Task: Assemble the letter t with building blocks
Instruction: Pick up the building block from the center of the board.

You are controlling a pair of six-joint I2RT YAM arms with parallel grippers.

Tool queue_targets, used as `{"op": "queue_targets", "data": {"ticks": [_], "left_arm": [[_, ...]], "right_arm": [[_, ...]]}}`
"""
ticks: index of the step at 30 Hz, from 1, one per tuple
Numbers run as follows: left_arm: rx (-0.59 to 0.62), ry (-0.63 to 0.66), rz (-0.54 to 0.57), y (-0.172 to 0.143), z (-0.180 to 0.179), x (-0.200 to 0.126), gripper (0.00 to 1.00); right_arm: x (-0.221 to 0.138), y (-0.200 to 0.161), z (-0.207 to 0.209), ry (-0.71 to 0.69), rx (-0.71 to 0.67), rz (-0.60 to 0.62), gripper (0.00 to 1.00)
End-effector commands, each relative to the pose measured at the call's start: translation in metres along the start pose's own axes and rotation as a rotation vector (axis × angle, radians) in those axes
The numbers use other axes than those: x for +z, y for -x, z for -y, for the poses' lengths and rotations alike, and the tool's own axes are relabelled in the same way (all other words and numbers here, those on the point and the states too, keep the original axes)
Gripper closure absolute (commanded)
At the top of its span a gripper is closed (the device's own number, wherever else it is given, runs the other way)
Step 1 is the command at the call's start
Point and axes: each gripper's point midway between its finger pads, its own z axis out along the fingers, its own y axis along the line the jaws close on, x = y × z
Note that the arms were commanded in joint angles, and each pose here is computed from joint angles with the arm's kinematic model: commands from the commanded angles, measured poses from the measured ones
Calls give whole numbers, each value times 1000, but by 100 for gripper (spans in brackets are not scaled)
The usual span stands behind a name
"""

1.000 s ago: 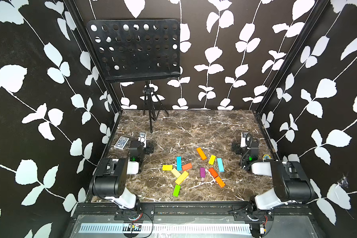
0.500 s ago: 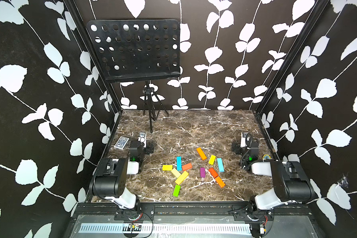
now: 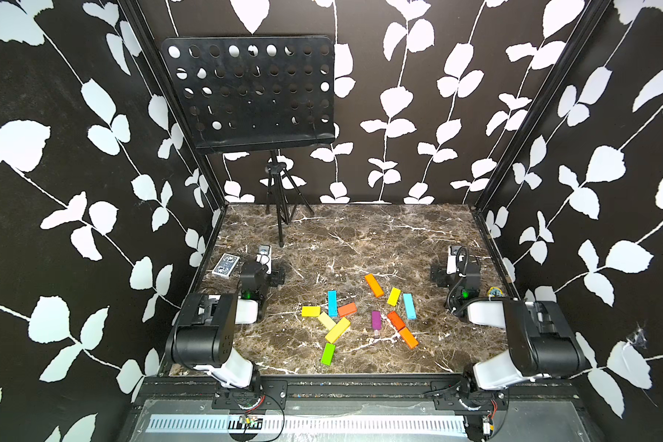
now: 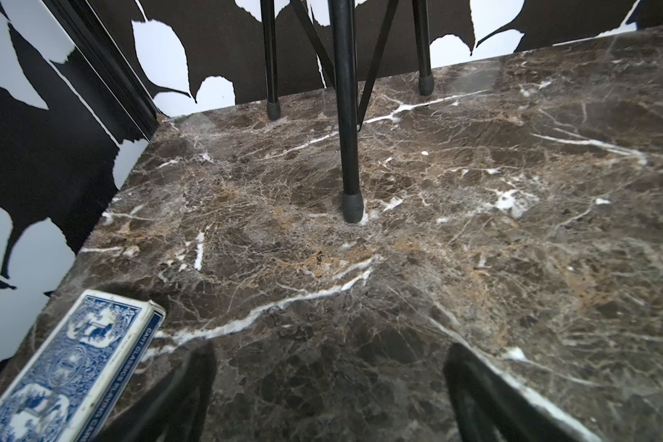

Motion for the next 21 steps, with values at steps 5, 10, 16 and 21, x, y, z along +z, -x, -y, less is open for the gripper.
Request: {"op": "queue_targets", "data": {"ticks": [5, 10, 16, 21], "left_arm": [[-26, 70, -140, 70, 0, -21, 19], [-80, -74, -341, 69, 60, -40, 37], [-62, -207, -447, 62, 132, -80, 42], [-70, -235, -483, 55, 171, -103, 49]], "right_arm": [[-48, 66, 8, -1, 115, -64, 1], [-76, 68, -42, 121, 62, -213, 1], [-116, 68, -98, 340, 204, -239, 1], [-140, 53, -146, 495, 236, -282, 1]]}}
